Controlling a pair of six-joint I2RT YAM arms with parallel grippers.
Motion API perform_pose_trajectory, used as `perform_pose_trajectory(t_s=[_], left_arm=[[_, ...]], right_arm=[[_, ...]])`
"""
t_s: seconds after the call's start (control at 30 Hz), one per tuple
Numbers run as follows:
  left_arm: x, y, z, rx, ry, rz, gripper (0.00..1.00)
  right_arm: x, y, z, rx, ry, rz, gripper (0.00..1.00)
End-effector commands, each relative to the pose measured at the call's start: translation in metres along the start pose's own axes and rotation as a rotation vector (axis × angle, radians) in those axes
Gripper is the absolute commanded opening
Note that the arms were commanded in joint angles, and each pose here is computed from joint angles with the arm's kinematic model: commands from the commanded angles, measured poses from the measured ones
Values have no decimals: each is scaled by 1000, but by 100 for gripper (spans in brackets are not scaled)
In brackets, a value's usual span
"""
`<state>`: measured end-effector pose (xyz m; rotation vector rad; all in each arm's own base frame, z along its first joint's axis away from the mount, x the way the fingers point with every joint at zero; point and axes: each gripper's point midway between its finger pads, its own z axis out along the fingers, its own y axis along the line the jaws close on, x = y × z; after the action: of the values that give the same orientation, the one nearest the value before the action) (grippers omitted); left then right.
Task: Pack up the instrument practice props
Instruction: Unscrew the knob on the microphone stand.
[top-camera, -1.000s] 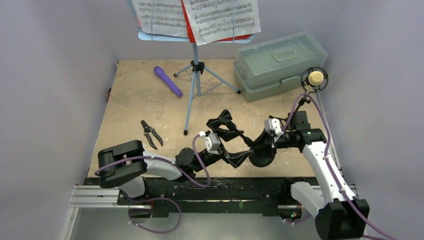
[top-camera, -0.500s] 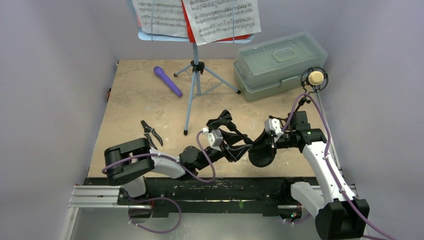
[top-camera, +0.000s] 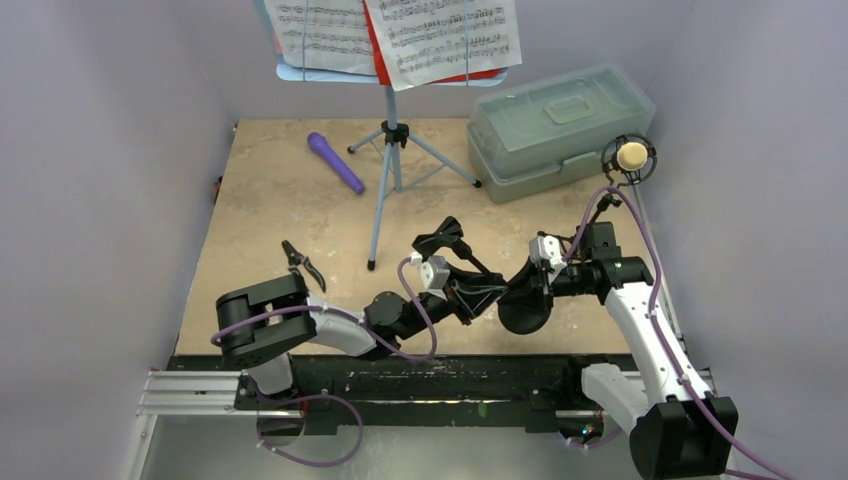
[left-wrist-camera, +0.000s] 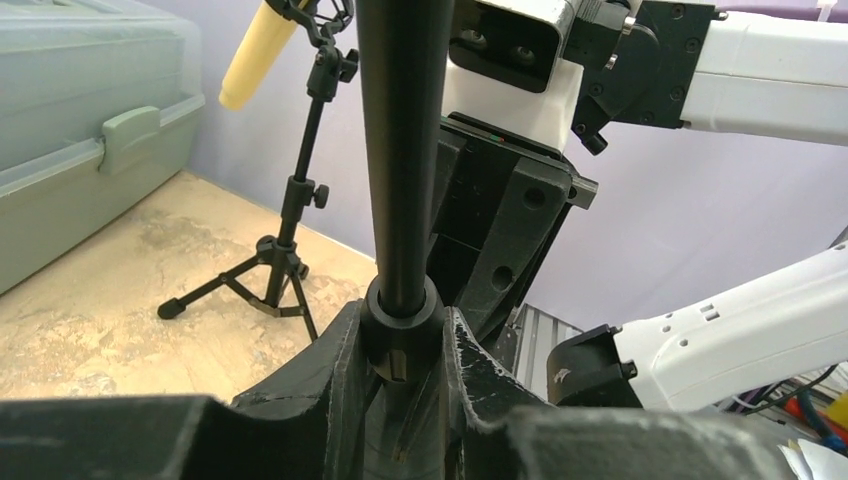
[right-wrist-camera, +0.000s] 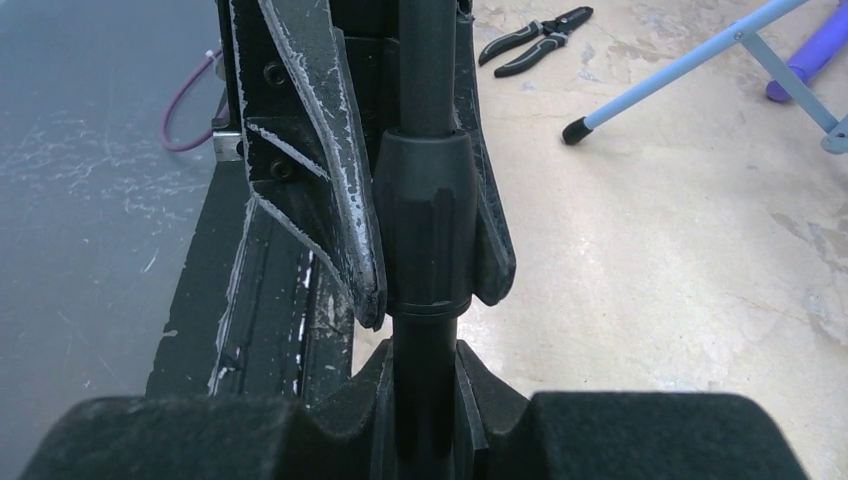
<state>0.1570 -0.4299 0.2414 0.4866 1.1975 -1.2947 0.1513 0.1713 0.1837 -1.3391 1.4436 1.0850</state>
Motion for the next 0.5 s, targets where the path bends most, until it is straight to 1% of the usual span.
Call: perform_pose_trajectory(t_s=[0.0, 0.13, 0.23, 0.27, 0.3, 0.37, 0.4, 0.43, 0.47], left_arm=[[-68, -13, 4, 1, -274, -85, 0], [-66, -1, 0, -161, -301, -129, 0], [-61, 13, -2, -407, -324, -190, 0], [-60, 19, -2, -514, -324, -210, 0], [-54, 24, 0, -610, -303, -227, 0], [-49, 28, 7, -766, -282, -316, 0], [-46, 28, 13, -822, -262, -345, 0], [-34, 33, 12, -895, -202, -312, 0], [-32, 34, 14, -936, -184, -317, 0]], right_arm=[[-22, -5, -1, -2, -47, -68, 0], [-20, -10, -1, 15, -36, -47, 0], [-19, -15, -2, 33, -24, -34, 0], [-18, -17, -2, 40, -20, -25, 0], [-18, -19, -2, 47, -16, -22, 0], [-17, -21, -2, 58, -11, -11, 0], [-17, -22, -2, 62, -10, -8, 0], [-17, -23, -2, 66, -8, -6, 0], [-16, -24, -2, 68, -7, -5, 0]])
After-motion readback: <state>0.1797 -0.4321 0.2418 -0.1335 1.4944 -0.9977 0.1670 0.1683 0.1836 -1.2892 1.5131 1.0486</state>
